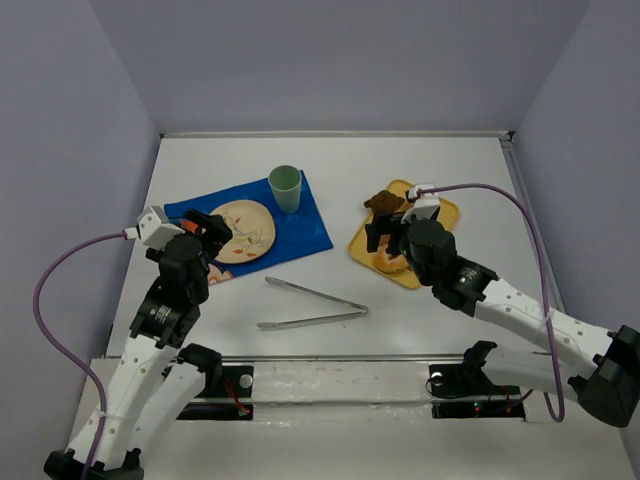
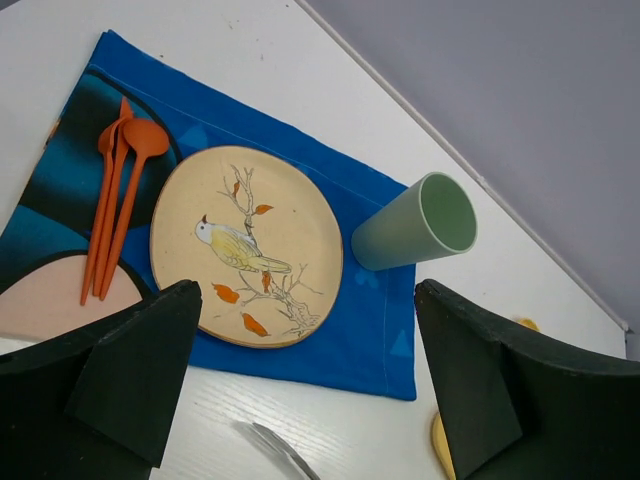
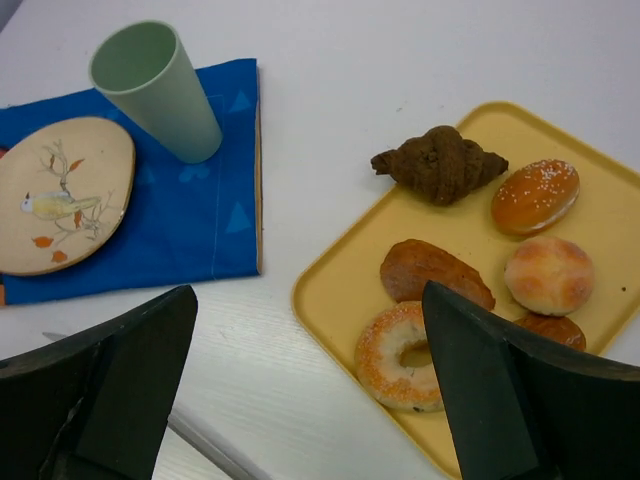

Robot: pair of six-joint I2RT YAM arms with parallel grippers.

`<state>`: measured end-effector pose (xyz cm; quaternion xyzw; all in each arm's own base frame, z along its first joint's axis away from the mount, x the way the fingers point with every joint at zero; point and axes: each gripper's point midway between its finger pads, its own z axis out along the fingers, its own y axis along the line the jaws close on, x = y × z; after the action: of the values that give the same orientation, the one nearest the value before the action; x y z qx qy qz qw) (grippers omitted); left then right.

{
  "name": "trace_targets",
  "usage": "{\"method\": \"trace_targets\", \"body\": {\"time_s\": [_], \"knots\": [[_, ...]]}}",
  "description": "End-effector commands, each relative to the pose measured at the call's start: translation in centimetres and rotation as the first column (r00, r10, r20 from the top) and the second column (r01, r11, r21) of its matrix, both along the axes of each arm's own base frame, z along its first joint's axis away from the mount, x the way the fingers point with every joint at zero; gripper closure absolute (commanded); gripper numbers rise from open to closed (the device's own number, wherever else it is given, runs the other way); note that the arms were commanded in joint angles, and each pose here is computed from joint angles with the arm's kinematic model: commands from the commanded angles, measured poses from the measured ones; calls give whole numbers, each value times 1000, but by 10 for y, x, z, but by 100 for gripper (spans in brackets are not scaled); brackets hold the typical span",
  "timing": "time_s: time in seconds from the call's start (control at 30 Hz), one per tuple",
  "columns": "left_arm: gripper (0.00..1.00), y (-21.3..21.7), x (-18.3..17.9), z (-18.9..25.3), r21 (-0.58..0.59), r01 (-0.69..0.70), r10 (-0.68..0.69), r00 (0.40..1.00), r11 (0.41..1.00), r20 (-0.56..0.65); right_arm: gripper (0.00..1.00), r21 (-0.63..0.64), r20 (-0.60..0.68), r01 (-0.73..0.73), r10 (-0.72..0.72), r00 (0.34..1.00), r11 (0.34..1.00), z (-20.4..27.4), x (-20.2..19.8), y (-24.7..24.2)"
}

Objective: Place the bread

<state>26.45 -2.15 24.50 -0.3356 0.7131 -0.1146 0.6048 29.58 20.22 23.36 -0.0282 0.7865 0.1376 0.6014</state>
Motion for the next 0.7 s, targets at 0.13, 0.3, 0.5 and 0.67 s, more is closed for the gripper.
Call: {"method": "trace_targets", "body": {"time_s": [0.13, 0.3, 0.5, 0.67], "knots": [[1, 3, 7, 0, 4, -30, 30, 1000, 1000, 4, 0, -214, 38, -470, 488, 872, 856, -9, -26, 62], [1, -1, 7, 2, 3, -5, 5, 1000, 1000, 16, 0, -267, -171, -738, 723, 670, 620, -60, -58, 93], [1, -5, 9, 2, 15, 22, -22, 1000, 1000, 17, 0, -226, -395, -839, 740, 544, 496, -117, -68, 104], [1, -4, 10, -1, 25, 20, -20, 1000, 999, 2, 0, -211, -474, -880, 743, 472, 425, -145, -76, 110]]}}
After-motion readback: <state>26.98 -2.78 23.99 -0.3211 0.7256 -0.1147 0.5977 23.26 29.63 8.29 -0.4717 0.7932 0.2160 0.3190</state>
